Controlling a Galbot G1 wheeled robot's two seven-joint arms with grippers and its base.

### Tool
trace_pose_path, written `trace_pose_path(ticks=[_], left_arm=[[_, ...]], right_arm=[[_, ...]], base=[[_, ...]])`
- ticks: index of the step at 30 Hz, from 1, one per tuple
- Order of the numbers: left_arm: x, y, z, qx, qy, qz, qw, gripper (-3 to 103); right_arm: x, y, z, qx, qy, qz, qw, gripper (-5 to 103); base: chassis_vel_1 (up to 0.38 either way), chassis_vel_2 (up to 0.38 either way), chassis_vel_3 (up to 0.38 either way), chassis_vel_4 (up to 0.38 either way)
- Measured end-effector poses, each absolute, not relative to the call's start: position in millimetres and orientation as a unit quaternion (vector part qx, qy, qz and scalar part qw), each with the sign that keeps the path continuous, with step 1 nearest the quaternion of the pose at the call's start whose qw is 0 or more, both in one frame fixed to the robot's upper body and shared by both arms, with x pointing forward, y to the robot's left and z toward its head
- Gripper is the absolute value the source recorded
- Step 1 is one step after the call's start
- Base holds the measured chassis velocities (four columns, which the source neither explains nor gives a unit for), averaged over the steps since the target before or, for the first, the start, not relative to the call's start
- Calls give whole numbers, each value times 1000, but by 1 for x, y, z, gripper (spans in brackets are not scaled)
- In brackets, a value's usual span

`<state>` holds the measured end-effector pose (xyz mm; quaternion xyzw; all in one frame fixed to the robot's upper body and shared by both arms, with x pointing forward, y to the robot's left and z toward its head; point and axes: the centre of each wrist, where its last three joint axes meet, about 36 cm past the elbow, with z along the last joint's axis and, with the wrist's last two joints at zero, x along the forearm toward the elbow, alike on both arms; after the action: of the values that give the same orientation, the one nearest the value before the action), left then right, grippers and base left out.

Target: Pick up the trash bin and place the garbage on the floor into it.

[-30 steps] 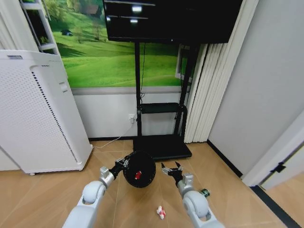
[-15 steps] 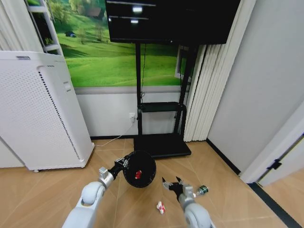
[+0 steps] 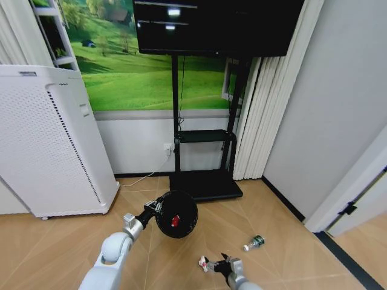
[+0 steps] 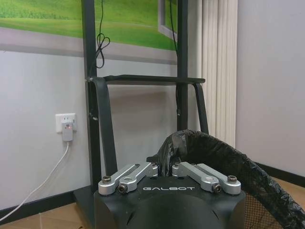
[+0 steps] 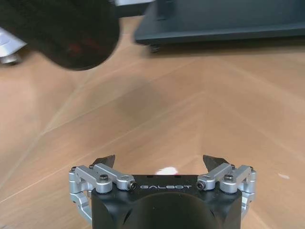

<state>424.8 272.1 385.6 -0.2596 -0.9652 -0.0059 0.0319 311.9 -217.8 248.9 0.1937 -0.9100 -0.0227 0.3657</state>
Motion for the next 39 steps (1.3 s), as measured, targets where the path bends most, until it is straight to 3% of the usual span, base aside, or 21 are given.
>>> trace_pose_path(ticks=[5,14,23,39], left_arm=[[423,273,385,-260,-965,-6,32,7],[420,274,386,-260,-965,-7,32,7],[417,277,387,-262,-965,-8,30,7],[411,279,389,-255,-966,-10,24,7]], right_arm=[[339,-238,238,271,-891,-24,364,100],[358,-259,224,324,-876,-2,358,100],[367,-245,182,298,-879,10,373,100],[363,-261,147,272,-876,34,398,100]], base=[[0,0,0,0],[0,0,0,0],[0,0,0,0],[0,0,0,0]])
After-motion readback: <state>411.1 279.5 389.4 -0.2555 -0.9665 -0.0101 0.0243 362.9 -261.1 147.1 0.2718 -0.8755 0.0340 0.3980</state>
